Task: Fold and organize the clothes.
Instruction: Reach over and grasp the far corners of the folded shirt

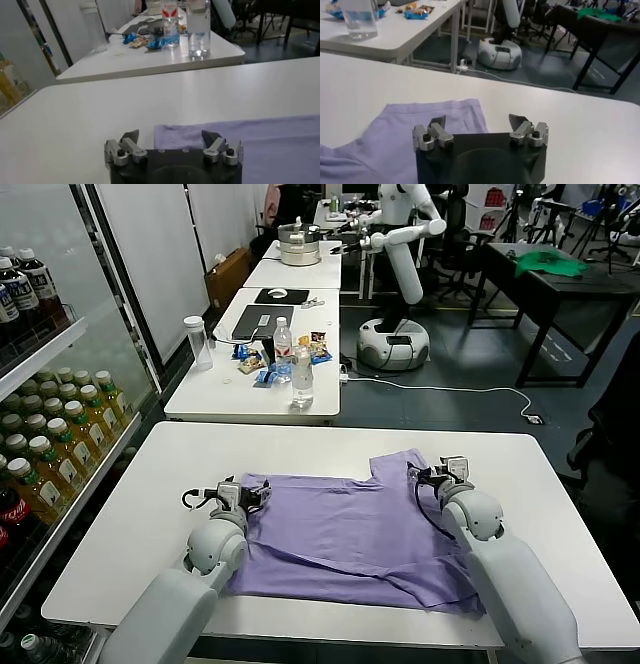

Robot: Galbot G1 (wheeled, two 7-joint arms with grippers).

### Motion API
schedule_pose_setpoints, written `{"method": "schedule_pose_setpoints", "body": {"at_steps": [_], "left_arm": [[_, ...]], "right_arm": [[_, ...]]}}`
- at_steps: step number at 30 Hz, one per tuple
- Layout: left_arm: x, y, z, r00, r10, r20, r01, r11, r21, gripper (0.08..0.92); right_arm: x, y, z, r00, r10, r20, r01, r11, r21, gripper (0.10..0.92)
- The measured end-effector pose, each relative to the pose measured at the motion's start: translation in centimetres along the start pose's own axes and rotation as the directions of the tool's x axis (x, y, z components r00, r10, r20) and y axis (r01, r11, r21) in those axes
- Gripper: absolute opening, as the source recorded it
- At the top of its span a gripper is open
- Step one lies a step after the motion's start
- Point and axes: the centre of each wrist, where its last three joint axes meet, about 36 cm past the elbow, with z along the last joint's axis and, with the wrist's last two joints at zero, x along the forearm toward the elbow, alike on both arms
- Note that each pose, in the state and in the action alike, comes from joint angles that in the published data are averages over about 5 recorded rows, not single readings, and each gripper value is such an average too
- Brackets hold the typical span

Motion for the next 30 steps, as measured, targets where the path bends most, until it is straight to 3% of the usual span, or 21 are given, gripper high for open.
{"method": "schedule_pose_setpoints", "body": {"at_steps": [5, 18, 24, 30], "left_arm": [[-0.4, 0.3, 0.1, 0.9999, 0.006, -0.014, -0.006, 1.000, 0.004, 0.715], [-0.4, 1.1, 0.6, 0.9986, 0.040, -0.035, -0.038, 0.998, 0.039, 0.308], [0.0, 1.6, 0.7, 0.9980, 0.063, -0.013, -0.062, 0.996, 0.069, 0.140], [1.3, 2.1, 0.4, 0.9955, 0.084, 0.044, -0.088, 0.991, 0.098, 0.090]], "right_arm": [[-1.1, 0.1, 0.3, 1.000, -0.014, -0.028, 0.014, 1.000, 0.001, 0.744], [-1.6, -0.2, 0.8, 0.997, -0.051, -0.054, 0.051, 0.999, -0.006, 0.365], [-0.9, -0.4, 0.7, 0.997, -0.068, -0.041, 0.067, 0.998, -0.021, 0.192], [0.9, -0.9, 0.2, 0.997, -0.079, -0.005, 0.079, 0.996, -0.034, 0.111]]}}
